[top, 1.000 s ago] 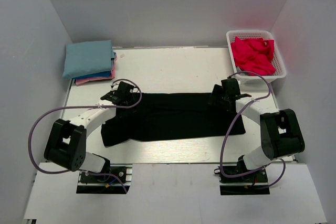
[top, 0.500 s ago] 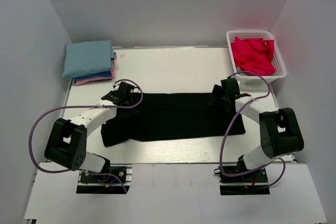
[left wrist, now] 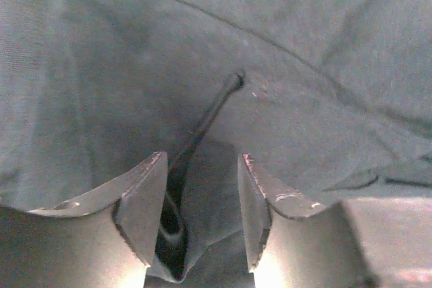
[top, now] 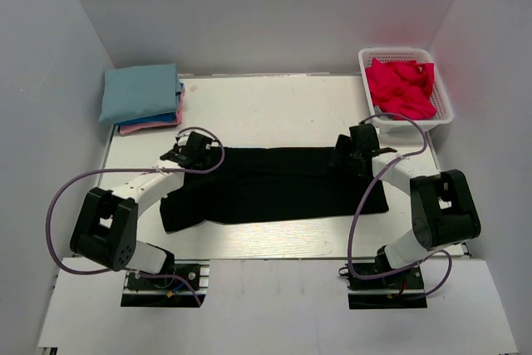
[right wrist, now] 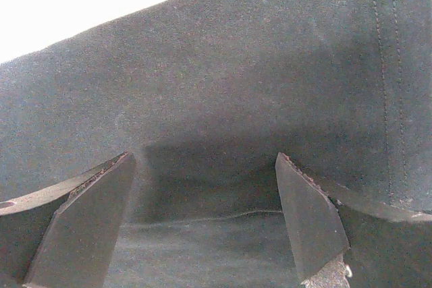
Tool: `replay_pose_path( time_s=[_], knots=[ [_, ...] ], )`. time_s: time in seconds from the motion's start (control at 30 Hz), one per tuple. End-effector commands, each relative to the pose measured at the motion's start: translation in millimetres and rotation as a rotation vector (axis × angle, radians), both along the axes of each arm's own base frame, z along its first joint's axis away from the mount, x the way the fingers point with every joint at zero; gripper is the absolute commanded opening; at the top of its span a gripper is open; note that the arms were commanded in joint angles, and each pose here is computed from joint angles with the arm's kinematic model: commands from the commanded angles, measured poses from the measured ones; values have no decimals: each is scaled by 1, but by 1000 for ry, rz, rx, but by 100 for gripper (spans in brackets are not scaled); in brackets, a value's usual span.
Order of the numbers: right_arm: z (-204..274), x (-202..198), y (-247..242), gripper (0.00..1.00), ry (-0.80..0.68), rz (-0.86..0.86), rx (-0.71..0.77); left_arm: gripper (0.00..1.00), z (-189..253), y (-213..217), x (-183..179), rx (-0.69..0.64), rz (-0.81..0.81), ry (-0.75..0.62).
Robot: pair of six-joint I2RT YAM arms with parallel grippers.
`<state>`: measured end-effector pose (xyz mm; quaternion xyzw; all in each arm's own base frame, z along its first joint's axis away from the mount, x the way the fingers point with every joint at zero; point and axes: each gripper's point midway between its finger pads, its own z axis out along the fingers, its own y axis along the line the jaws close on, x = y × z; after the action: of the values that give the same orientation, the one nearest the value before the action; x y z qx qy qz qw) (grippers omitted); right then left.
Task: Fold and stack the t-shirts
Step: Fold the other side of the tshirt into a rectangle
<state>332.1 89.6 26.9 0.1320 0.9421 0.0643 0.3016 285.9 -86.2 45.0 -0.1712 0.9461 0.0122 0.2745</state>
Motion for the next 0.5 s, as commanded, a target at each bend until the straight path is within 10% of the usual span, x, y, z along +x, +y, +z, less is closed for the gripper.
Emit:
replay_pose_path(
  time_s=[0.0, 0.27, 0.47],
  knots=[
    [7, 8, 2, 90, -6, 13, 2, 56, -8, -18, -4, -74, -77, 5],
    [6, 7, 2, 90, 0, 13, 2, 3, 1, -28, -15, -157, -126, 11],
    [6, 7, 5, 90, -2, 21, 14, 0, 17, -24, -20, -146, -83, -21]
  ],
)
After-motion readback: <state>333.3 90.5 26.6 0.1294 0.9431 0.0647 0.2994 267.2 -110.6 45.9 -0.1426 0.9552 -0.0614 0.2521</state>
